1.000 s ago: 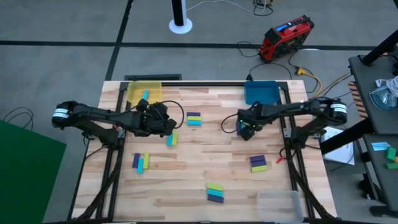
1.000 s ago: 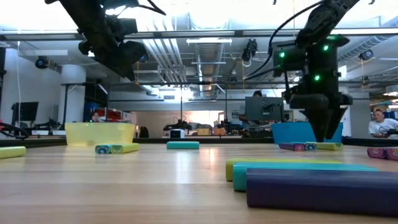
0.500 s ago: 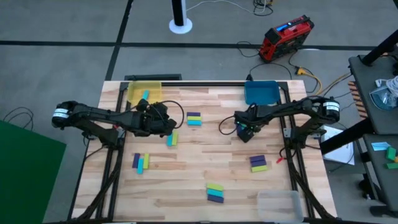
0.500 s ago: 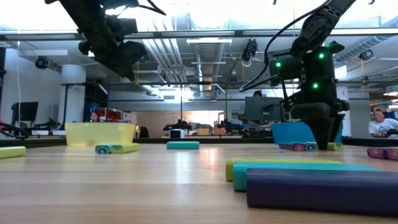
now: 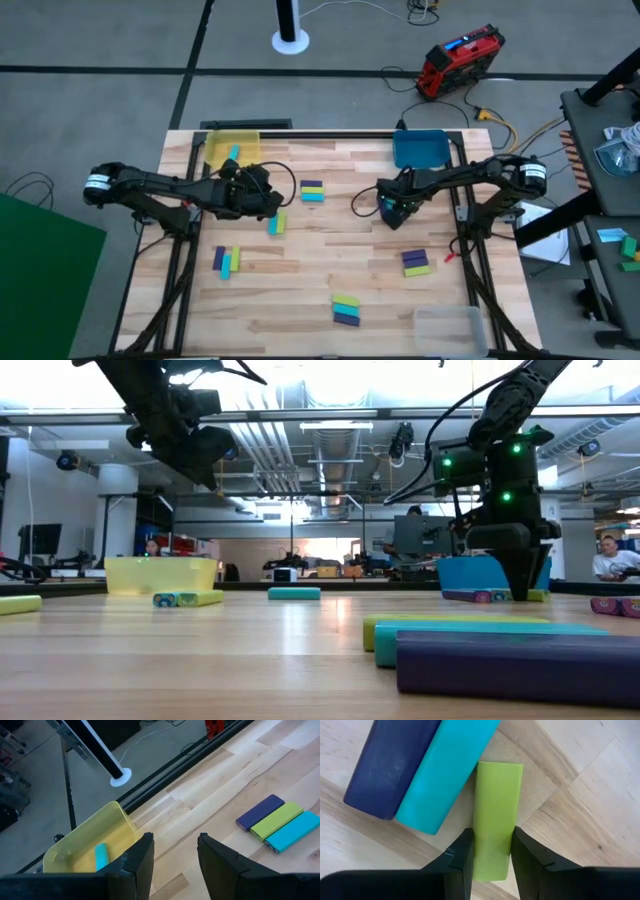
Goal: Sort blocks
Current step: Put the green block into the blue bin
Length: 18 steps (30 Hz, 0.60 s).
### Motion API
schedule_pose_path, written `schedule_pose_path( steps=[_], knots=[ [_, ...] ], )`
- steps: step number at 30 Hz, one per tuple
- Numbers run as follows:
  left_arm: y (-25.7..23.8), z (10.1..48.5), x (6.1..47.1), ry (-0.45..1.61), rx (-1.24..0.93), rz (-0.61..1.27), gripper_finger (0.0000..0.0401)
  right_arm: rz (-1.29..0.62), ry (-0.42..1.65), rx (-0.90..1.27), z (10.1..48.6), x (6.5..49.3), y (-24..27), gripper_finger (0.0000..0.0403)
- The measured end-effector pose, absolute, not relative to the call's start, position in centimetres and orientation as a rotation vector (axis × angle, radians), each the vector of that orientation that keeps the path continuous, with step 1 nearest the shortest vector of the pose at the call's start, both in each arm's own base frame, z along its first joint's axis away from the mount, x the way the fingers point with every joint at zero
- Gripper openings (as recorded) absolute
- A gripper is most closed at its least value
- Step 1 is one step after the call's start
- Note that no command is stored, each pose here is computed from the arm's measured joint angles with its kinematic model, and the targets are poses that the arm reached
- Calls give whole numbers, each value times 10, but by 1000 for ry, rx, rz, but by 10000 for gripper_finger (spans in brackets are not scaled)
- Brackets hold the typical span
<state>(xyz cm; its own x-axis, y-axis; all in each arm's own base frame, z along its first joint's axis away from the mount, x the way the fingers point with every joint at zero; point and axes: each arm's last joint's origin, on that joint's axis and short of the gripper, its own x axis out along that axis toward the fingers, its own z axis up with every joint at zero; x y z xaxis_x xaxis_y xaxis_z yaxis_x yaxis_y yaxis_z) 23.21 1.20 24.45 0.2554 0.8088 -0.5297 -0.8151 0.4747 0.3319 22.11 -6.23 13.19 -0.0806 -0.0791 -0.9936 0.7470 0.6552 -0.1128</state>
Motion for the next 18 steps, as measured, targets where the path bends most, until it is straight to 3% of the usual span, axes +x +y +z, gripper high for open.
schedule_pose_path(
  steps=[11, 18],
  knots=[
    [12, 244, 232, 714, -10, 1103, 131, -788, 1503, 592, 145, 209, -66, 93],
    [12, 244, 232, 714, -10, 1102, 131, -808, 1386, 600, 171, 199, -65, 93]
  ],
)
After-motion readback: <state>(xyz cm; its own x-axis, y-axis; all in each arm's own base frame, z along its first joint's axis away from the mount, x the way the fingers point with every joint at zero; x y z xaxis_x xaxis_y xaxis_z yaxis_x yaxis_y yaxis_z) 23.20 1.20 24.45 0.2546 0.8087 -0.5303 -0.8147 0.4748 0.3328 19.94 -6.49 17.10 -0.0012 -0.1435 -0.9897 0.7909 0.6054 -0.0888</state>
